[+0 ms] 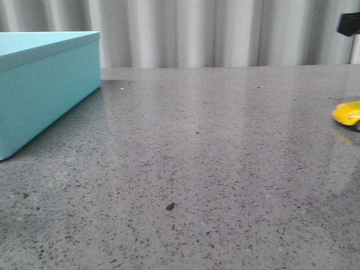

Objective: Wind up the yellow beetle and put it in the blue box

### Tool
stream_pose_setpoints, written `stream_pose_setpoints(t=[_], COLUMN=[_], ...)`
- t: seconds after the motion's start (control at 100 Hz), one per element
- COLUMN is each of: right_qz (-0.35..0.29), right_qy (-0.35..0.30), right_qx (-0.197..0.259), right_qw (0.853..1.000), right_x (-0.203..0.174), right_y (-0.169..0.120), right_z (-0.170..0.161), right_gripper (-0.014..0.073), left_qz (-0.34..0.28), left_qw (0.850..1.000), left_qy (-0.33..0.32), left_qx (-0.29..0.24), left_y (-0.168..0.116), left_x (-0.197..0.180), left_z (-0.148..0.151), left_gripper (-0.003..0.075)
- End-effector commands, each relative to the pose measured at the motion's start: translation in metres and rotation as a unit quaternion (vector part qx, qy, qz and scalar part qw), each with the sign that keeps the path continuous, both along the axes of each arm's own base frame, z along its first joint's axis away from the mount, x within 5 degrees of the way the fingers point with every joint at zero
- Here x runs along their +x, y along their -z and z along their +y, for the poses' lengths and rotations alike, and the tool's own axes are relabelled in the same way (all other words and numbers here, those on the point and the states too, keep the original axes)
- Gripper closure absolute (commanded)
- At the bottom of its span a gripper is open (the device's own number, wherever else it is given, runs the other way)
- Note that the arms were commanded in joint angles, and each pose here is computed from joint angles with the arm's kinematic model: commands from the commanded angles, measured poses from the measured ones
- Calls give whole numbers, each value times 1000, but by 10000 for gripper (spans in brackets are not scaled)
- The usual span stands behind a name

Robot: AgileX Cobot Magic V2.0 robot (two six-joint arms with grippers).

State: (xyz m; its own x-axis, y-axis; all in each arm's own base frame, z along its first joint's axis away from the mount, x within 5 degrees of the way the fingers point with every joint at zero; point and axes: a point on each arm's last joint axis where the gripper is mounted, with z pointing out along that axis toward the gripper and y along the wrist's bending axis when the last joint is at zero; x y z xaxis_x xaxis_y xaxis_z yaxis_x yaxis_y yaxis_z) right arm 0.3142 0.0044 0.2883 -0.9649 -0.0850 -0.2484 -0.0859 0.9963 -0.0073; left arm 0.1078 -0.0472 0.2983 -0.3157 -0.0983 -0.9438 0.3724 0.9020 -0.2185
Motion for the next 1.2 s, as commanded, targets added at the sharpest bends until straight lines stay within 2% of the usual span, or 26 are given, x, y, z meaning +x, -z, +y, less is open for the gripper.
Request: stream_pose_setpoints(t=[0.0,0.11,0.26,0.33,0.4,0.52,0.64,0.76,0.88,1.01,1.19], right_qz=[-9,2,-13,-54,-125,-246,-349,-429,-466,-479,-514], right_qy=[28,54,58,51,22,-51,-73,-79,-80,-80,-93], right_qx=[-44,-76,-77,-59,-37,-26,-21,-17,-14,-14,-5], right_qw=[999,996,995,995,991,968,934,900,881,874,853], right_x=[0,-3,-2,1,-2,-25,-66,-106,-139,-164,-194], right_y=[-6,-6,-8,-20,-49,-120,-189,-234,-252,-258,-268], right_z=[-25,-44,-46,-39,-25,0,13,15,13,11,13], right_gripper=[647,647,647,647,647,647,647,647,647,647,647], left_qz=[-29,-29,-29,-29,-29,-29,-29,-29,-29,-29,-34], left_qw=[999,999,999,999,999,999,999,999,999,999,999], left_qy=[-11,-11,-11,-11,-11,-11,-11,-11,-11,-11,-9], left_qx=[-18,-18,-18,-18,-18,-18,-18,-18,-18,-18,-7], left_y=[-13,-13,-13,-13,-13,-13,-13,-13,-13,-13,-13], left_x=[3,3,3,3,3,3,3,3,3,3,3], left_z=[0,0,0,0,0,0,0,0,0,0,0], left_gripper=[741,741,741,741,741,741,741,741,741,741,741])
